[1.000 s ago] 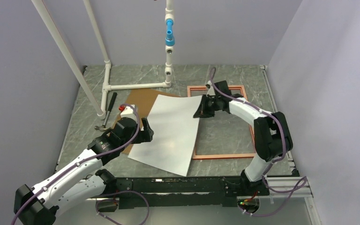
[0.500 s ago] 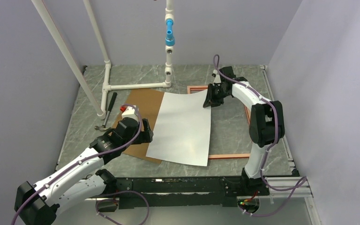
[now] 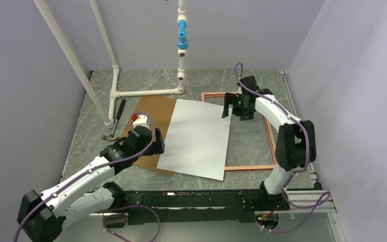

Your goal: Put the photo into the frame

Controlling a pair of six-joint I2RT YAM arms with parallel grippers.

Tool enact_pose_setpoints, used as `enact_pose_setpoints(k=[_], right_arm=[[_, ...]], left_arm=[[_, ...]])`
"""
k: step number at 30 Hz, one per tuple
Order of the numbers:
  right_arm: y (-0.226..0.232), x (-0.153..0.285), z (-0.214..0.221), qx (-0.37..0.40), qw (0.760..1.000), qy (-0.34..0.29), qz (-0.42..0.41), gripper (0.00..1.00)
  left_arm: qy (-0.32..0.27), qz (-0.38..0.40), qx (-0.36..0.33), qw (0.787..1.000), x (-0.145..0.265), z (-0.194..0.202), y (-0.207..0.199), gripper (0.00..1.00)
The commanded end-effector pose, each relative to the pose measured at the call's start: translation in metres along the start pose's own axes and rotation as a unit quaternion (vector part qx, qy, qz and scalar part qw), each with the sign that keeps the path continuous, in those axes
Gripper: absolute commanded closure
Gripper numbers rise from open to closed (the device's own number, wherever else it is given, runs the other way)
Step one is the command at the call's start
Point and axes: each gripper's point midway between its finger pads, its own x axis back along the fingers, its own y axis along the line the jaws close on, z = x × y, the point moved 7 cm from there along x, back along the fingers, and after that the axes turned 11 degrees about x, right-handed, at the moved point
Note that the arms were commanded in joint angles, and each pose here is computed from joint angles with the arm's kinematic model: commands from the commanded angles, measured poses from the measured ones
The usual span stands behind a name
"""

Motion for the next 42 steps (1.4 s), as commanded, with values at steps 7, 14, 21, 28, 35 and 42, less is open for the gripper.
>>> enact_pose_setpoints(k=[7,14,21,28,35,42], right_arm=[[0.006,0.019,0.055,-0.062,0.997,-0.022,-0.03,0.06],[0.01,0.018,0.092,-0.123,0.983,-0.033,-0.132,0.13],[0.012,0.004,0.114,-0.165,0.965,-0.024,-0.204,0.26],[0.018,-0.006,0.123,-0.182,0.95,-0.017,-0.254,0.31],[0.02,-0.017,0.128,-0.2,0.94,-0.013,-0.277,0.38],[0.021,-0.026,0.133,-0.213,0.931,-0.014,-0.296,0.45]], left_arm=[[0.002,-0.009,0.007,1.0,-0.005,-0.004,-0.007,0.15],[0.009,-0.014,0.007,1.0,-0.009,-0.002,-0.007,0.15],[0.019,-0.017,0.005,1.0,-0.013,0.001,-0.008,0.14],[0.023,-0.021,0.003,1.0,-0.015,0.002,-0.008,0.14],[0.027,-0.024,0.002,0.999,-0.017,0.002,-0.009,0.14],[0.023,-0.023,0.004,0.999,-0.016,0.001,-0.009,0.14]])
